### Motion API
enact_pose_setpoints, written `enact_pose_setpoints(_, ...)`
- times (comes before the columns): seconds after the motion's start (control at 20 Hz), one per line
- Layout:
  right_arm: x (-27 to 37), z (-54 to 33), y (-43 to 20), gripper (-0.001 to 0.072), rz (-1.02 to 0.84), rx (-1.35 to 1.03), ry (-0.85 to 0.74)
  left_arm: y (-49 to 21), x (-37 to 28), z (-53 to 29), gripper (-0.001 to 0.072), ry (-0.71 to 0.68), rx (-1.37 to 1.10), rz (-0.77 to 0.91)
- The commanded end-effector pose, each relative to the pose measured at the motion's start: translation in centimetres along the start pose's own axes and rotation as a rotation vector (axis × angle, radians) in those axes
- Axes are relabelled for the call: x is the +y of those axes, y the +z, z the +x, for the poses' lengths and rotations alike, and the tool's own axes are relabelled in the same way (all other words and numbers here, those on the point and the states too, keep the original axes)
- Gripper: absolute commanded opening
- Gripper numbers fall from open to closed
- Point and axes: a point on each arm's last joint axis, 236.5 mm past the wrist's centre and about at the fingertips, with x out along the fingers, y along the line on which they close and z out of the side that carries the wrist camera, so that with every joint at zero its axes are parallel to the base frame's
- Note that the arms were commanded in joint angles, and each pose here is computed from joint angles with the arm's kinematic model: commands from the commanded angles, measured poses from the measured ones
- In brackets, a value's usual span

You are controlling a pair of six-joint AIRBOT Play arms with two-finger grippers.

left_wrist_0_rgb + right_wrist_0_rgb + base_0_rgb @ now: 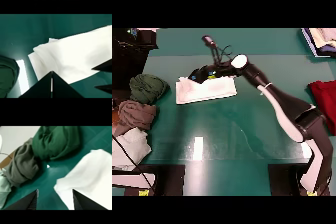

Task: Fold the shirts.

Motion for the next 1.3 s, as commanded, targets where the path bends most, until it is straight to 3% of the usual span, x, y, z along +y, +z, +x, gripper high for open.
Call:
enact_pose_setpoints(0.0, -6.6, -6.0, -1.4, 0.0511, 0.082, 0.066, -0.146, -0.5, -0.1, -0.1, 0.0025, -0.005, 0.021, -0.001)
enact_pose_setpoints(0.1, -11.5, -10.3, -4.0, 0.0515, 0.212, 0.130, -0.222, -0.4, -0.3, -0.1, 0.0026, -0.013, 0.017, -0.002)
enact_pose_setpoints(0.15, -13.8, -12.4, -5.3, 0.0613, 0.288, 0.146, -0.238, -0.4, -0.4, -0.1, 0.0025, -0.016, 0.017, -0.003)
enact_pose_setpoints(0.2, -15.6, -13.9, -6.3, 0.0645, 0.354, 0.146, -0.261, -0.4, -0.4, -0.1, 0.0025, -0.017, 0.017, -0.002)
enact_pose_setpoints(0.5, -20.9, -15.0, -10.7, 0.0645, 0.613, 0.196, -0.276, -0.4, -0.5, -0.1, 0.0026, -0.020, 0.015, -0.003)
enact_pose_setpoints(0.9, -19.2, -7.4, -12.8, 0.0619, 0.631, 0.322, -0.188, -0.4, -0.5, -0.1, 0.0025, -0.020, 0.019, -0.002)
enact_pose_setpoints(1.1, -18.4, -4.1, -10.7, 0.0501, 0.612, 0.214, -0.179, -0.5, -0.5, -0.1, 0.0025, -0.020, 0.019, -0.002)
enact_pose_setpoints(1.15, -18.1, -3.5, -9.8, 0.0395, 0.614, 0.177, -0.164, -0.5, -0.5, -0.1, 0.0025, -0.020, 0.022, -0.002)
enact_pose_setpoints(1.2, -17.6, -3.0, -9.2, 0.0335, 0.606, 0.154, -0.148, -0.7, -0.5, -0.1, 0.0026, -0.021, 0.028, -0.003)
enact_pose_setpoints(1.25, -17.2, -2.7, -8.8, 0.0185, 0.586, 0.141, -0.132, -0.8, -0.5, -0.1, 0.0025, -0.021, 0.034, -0.002)
